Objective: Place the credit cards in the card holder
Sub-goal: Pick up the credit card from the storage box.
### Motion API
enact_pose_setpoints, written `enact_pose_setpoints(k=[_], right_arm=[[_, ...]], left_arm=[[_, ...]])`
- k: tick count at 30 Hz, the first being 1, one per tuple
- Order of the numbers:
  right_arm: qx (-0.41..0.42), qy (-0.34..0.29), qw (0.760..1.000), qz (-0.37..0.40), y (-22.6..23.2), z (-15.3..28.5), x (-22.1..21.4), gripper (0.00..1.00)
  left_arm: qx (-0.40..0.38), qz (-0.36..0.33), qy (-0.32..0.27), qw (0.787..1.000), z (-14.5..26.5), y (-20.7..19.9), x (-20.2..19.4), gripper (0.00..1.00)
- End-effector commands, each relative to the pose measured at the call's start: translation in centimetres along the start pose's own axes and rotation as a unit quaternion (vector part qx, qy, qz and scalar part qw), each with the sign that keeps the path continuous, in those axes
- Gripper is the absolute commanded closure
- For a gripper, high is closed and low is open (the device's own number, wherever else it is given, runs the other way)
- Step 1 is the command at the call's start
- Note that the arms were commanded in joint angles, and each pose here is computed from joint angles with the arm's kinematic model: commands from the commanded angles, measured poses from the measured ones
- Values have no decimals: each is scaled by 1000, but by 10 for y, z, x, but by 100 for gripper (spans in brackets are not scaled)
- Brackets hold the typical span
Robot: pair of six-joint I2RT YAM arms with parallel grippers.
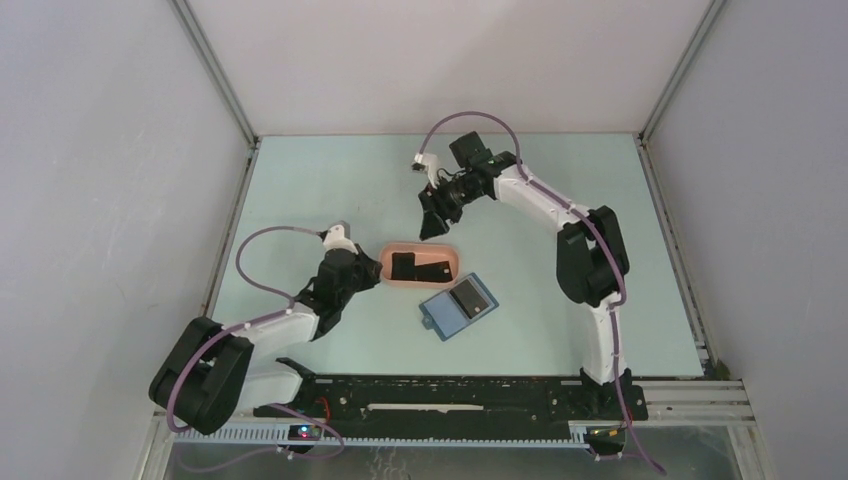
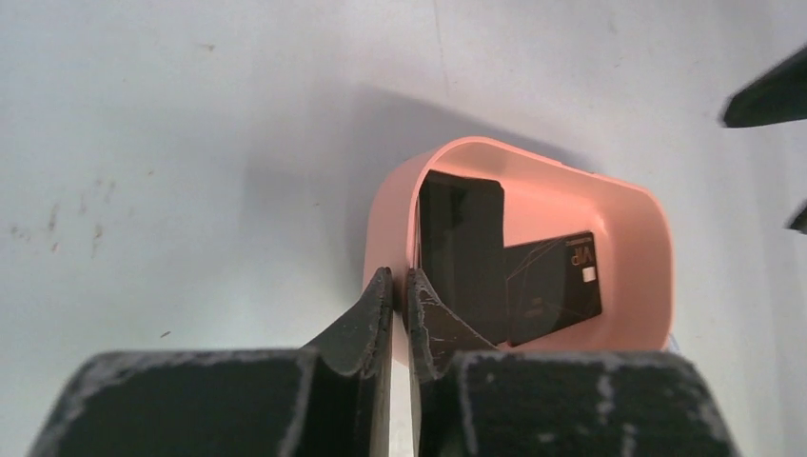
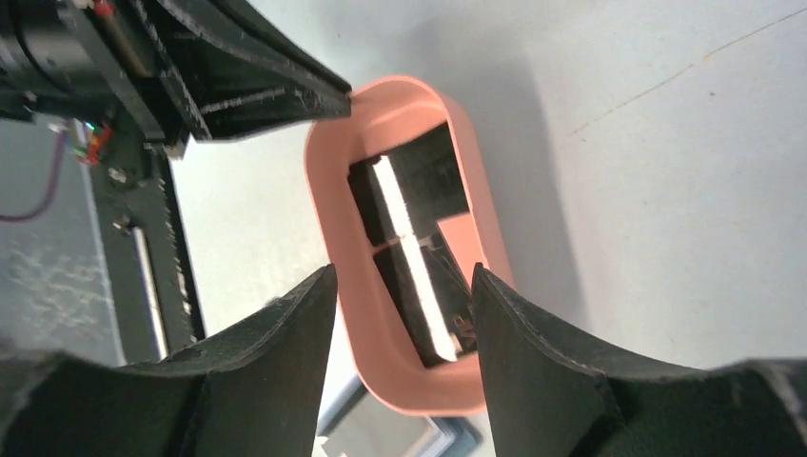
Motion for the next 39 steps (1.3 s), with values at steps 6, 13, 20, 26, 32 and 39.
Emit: enact_pose_setpoints(k=[6,13,20,26,32,39], right_arm=[[-92,87,978,164,-1,18,-30,36],[-148,114,971,151,-10,11,-44,37],[-157,138,968,139,-10,-4,-50,49],[-190,161,955,159,-7,-19,-45,71],[-218,170,937,214,0,-17,-34,95],[-247,184,893,329,12,-11,-15,100]], left_arm=[[17,-38,-36,998,2,6,1,100],[9,-27,-20,999,1,6,-3,100],[-1,-18,-10,1000,2,4,-6,100],[-5,-7,-2,1000,3,3,-8,100],[-11,2,12,1000,4,3,-11,99],[-24,9,34,999,4,1,-15,89]])
Point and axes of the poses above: each gripper's point midway between its finger pads, its own z axis back along the fingers, its own y axis along the line the jaws close on, x = y × z, the point moved 10 cm from there along z, back along the fingers, and after that the axes turned 3 degrees about z, right-handed, at the moved point
